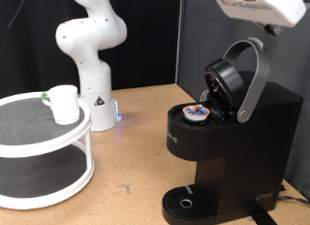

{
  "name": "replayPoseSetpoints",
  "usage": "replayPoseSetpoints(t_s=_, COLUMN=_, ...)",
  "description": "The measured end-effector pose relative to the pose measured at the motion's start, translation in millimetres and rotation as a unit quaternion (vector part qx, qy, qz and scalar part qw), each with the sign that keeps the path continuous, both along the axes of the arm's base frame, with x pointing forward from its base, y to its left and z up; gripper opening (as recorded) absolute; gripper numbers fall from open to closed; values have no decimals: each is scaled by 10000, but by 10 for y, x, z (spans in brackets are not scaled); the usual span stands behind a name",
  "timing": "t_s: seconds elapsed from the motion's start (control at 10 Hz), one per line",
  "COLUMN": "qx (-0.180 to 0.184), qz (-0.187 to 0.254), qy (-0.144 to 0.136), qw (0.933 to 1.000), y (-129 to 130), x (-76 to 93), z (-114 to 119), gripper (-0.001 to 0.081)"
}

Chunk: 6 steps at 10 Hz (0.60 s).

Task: Make a cup of coffee with the keurig machine

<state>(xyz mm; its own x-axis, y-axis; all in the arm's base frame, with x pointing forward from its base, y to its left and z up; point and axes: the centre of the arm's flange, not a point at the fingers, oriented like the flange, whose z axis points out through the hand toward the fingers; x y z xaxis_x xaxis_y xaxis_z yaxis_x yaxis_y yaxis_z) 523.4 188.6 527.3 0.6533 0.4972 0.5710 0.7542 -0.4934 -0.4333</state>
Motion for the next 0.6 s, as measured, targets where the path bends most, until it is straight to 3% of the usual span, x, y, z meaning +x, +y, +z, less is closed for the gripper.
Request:
replayPoseSetpoints(t_s=0.1, qx=-41, qz=-40, qy=36, qw=10000, y=-82, x=13, z=-55, gripper=39)
replayPoseSetpoints(t_s=0.6, qx=-44, qz=-46, qy=132, qw=9999, y=-386, x=50, z=-132, gripper=1)
